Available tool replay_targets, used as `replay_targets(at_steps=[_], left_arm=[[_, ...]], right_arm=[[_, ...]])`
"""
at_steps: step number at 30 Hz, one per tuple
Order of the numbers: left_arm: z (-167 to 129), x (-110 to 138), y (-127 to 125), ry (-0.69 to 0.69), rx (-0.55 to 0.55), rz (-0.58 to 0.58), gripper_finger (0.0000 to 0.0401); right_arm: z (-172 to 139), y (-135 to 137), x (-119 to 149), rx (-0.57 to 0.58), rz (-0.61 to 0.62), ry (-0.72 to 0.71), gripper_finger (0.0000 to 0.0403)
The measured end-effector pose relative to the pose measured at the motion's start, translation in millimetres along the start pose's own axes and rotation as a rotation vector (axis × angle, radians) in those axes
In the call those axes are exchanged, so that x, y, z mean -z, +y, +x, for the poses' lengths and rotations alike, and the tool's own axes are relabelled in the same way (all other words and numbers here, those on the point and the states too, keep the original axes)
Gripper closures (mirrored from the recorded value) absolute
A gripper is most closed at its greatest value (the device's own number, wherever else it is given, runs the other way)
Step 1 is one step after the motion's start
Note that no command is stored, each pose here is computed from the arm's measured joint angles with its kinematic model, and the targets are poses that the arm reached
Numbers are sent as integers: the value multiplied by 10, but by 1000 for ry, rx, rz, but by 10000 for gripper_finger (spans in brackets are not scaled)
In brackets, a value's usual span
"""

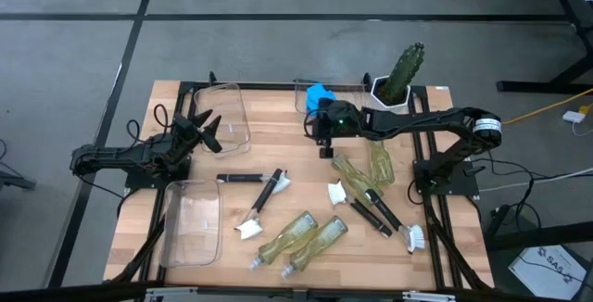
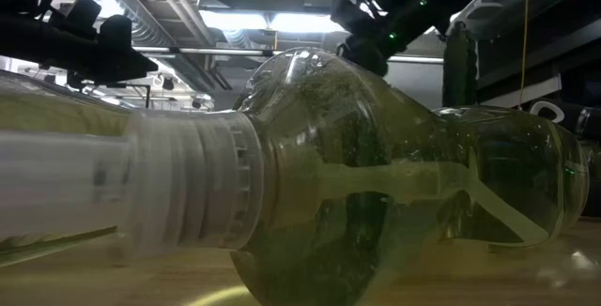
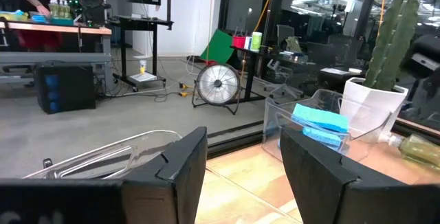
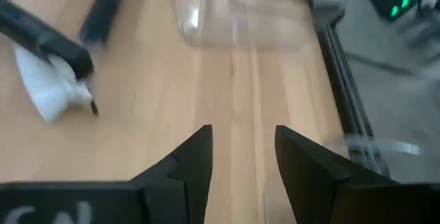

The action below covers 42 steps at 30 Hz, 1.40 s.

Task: Pick & Place Kitchen Sink Supplies
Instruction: Adjust the top left transparent bin on the table

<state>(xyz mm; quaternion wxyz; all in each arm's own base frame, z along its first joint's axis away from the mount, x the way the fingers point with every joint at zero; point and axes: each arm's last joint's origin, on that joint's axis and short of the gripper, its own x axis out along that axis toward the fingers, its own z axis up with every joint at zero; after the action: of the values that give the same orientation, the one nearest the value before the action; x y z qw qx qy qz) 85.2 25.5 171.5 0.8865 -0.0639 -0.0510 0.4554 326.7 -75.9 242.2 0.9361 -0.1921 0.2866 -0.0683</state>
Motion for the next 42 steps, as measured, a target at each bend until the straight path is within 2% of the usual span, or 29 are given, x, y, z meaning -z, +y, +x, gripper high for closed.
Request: replay_targets(at_steps=[4,12,16,25,37,42], left_arm=[[0,0,0,0,1,0,221],[0,0,0,0,0,0,221],[0,0,0,0,1,0,221],[0,0,0,0,1,0,221],[0,-2,0,-2,1,-3,221],[-5,-112,-7,-79,7,-96,221]], right_arm=[[82,40,-56,18,-12,-68,247],[283,120,-109,12,-73,-91,247],[294,113,-126,0,-46,-70,247],[289,143,-57,-37,104,4,247],[285,173,-4,-64,108,61,247],[282,200,7,-131,125,59,247]])
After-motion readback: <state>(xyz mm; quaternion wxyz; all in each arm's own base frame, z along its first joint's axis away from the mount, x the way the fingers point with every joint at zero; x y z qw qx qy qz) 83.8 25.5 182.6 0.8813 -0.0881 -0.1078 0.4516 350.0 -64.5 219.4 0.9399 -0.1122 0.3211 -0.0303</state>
